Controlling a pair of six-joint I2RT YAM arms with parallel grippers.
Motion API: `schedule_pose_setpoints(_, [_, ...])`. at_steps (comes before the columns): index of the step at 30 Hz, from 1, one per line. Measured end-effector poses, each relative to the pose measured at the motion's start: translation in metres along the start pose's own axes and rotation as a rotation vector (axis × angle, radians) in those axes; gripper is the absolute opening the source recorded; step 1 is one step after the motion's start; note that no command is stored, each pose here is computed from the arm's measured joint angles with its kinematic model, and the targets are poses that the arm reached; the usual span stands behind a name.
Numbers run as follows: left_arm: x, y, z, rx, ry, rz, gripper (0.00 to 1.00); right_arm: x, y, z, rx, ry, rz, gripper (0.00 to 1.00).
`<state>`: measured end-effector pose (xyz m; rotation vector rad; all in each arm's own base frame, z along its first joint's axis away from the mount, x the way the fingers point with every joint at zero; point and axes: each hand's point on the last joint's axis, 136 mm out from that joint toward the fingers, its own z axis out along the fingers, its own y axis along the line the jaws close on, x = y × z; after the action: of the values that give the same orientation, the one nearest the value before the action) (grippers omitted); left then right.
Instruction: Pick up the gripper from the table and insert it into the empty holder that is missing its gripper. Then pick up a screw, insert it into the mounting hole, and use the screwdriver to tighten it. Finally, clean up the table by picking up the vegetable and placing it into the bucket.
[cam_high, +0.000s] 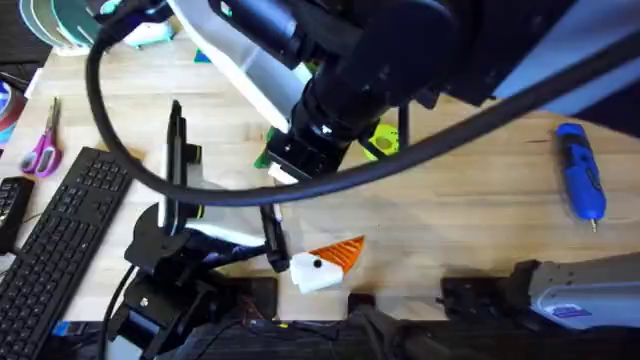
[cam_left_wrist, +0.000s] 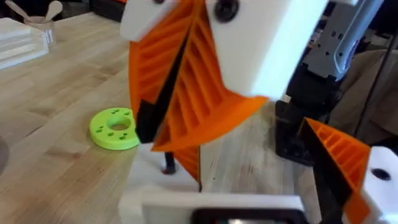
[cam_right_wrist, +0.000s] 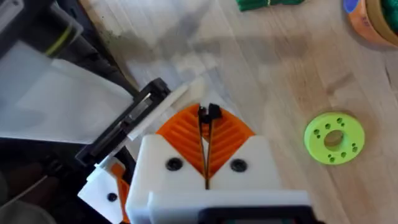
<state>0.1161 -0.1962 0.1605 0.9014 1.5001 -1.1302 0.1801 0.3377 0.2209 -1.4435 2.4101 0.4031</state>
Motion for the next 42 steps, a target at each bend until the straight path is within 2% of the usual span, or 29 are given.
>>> schedule_pose_setpoints(10, [0.000,-0.001,0.000,0.003,0.000,0.013,0.993,0.005,-0.004,0.010,0.013,0.041,0.007,0.006])
schedule_pose_setpoints(26, [0.000,-0.001,0.000,0.003,0.000,0.014,0.993,0.004,-0.002,0.010,0.001,0.039,0.007,0.028])
schedule_pose_setpoints(29, [0.000,-0.001,0.000,0.003,0.000,0.014,0.993,0.004,-0.001,0.010,-0.001,0.039,0.003,0.255])
schedule_pose_setpoints(33, [0.000,-0.001,0.000,0.003,0.000,0.014,0.993,0.004,-0.001,0.010,-0.001,0.039,0.003,0.459])
schedule_pose_setpoints(34, [0.000,-0.001,0.000,0.003,0.000,0.014,0.993,0.004,-0.001,0.010,-0.001,0.040,0.002,0.551])
schedule_pose_setpoints(36, [0.000,-0.001,0.000,0.003,0.000,0.013,0.993,0.006,-0.005,0.010,0.015,0.047,0.006,0.839])
schedule_pose_setpoints(37, [0.000,-0.001,0.000,0.003,0.000,0.012,0.993,0.007,-0.008,0.009,0.024,0.047,0.007,0.933])
schedule_pose_setpoints(38, [0.000,-0.001,0.000,0.003,0.000,0.013,0.993,0.007,-0.011,0.007,0.029,0.045,0.011,0.961])
schedule_pose_setpoints(42, [0.000,-0.001,0.000,0.003,0.000,0.014,0.992,0.008,-0.010,0.002,0.021,0.037,0.015,0.971])
